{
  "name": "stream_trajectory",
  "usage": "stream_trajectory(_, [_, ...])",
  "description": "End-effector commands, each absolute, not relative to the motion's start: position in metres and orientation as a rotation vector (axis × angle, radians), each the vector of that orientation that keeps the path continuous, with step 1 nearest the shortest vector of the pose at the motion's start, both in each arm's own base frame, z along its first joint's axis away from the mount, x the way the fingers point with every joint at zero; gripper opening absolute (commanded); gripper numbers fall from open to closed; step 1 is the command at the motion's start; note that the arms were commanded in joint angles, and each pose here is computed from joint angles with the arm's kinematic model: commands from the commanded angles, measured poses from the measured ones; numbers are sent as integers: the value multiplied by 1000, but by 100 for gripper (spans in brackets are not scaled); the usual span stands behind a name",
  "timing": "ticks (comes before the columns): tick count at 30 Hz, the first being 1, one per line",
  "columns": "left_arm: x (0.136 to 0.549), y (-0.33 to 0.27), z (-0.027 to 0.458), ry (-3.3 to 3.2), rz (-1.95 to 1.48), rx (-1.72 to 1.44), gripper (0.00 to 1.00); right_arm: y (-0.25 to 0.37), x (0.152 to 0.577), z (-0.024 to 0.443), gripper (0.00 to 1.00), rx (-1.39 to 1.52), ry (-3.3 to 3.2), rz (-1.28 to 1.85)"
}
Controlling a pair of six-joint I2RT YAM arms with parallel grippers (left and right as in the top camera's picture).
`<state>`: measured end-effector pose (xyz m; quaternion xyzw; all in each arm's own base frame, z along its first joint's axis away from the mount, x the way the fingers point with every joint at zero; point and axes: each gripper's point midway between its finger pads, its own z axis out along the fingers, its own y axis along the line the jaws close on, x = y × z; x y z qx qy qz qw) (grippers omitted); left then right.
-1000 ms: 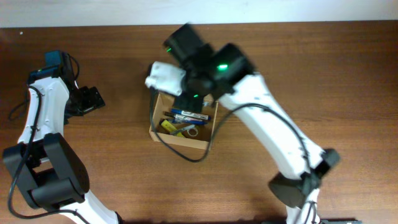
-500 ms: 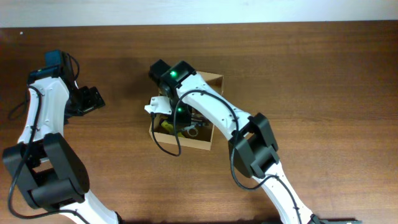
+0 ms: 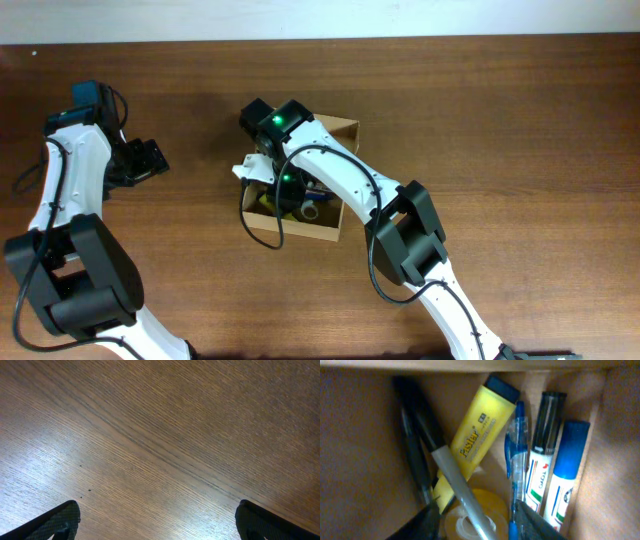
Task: Pack container
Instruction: 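Carry the grey pen into the box and release it, then bring both grippers to the box lid flaps at the back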
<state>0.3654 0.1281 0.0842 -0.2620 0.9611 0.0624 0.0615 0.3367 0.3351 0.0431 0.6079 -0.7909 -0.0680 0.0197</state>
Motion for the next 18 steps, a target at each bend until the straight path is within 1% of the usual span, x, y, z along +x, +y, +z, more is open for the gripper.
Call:
stream_trajectory(1, [365,128,84,2912,185,-778,100,330,357,108,42,1730,-2761,-99])
stream_trajectory(3, [365,128,84,2912,185,-778,100,318,369,138,48,1607,-2929,17])
stream_trajectory(4, [365,128,84,2912,185,-778,100,314,371,153,48,1572,-2988,46])
stream_trajectory(8, [366,127,84,2908,171,-784,100,304,369,226,50,1499,-3213,-12])
stream_trajectory(10, [373,114,84,2898,43,-778,100,294,369,264,53,1428,-3346,-78])
stream_trajectory(13, [386,83,87,2874,-239,-748,100,268,374,309,53,1231,-3539,-167])
stream_trajectory(14, [391,74,89,2856,-330,-734,100,255,378,321,51,1142,-3596,-186])
stream_trajectory(15, [395,66,92,2840,-405,-721,100,242,382,329,46,1052,-3642,-197])
stream_trajectory(17, [401,51,97,2812,-547,-697,100,212,394,338,34,820,-3719,-205])
stream_trajectory(18, [402,43,101,2800,-616,-687,100,198,400,337,26,728,-3733,-210])
